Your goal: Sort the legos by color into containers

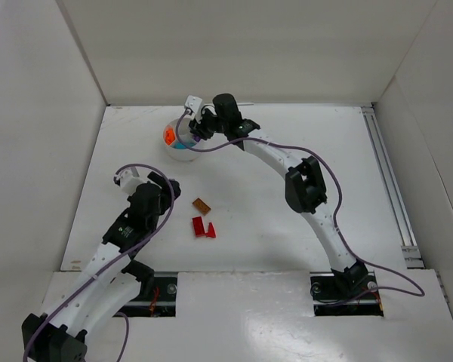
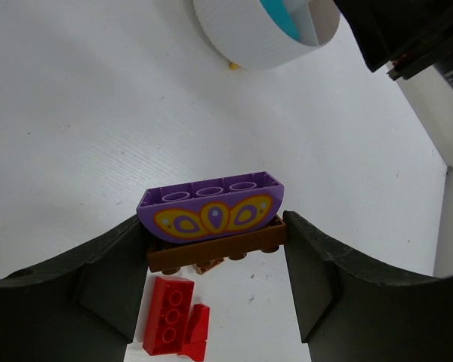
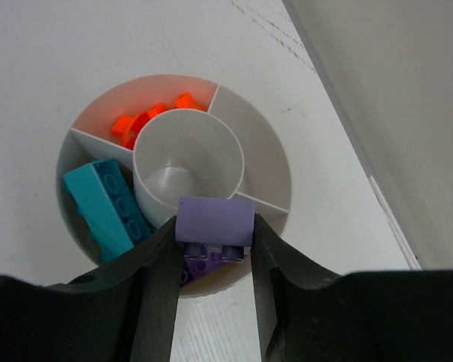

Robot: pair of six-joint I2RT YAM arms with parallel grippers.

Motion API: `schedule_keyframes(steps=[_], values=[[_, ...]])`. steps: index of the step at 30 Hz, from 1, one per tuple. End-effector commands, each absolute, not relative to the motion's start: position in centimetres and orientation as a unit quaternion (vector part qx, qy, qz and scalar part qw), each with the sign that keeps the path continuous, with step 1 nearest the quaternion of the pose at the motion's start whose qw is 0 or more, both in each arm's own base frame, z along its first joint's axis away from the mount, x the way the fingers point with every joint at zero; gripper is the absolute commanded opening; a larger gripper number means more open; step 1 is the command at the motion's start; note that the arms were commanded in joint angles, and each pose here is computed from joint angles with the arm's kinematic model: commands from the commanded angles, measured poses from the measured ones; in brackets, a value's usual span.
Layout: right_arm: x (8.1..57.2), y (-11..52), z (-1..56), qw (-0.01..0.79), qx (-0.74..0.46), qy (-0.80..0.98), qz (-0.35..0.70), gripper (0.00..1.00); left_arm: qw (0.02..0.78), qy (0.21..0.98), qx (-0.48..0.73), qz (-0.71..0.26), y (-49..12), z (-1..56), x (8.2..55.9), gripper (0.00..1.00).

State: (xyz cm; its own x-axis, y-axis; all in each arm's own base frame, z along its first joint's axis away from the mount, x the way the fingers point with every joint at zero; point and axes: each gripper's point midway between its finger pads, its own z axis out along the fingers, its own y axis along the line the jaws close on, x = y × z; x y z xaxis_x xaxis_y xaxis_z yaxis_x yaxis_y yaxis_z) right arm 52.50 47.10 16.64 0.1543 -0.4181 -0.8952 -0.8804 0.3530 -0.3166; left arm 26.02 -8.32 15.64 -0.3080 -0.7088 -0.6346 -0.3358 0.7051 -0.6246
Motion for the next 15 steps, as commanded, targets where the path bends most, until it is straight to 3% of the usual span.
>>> schedule_keyframes(steps=[1, 15], values=[[53.9, 47.1, 20.5, 0.589, -0.518, 0.588, 0.197, 0.26, 0.503, 0.766, -0.351, -0.193, -7.5, 16.6, 26.2, 0.53], [55.5, 46.7, 18.4, 0.589, -0.498, 0.607, 0.191, 0.33, 0.507, 0.762, -0.356, -0.188, -7.2, 16.9, 26.4, 0.53]])
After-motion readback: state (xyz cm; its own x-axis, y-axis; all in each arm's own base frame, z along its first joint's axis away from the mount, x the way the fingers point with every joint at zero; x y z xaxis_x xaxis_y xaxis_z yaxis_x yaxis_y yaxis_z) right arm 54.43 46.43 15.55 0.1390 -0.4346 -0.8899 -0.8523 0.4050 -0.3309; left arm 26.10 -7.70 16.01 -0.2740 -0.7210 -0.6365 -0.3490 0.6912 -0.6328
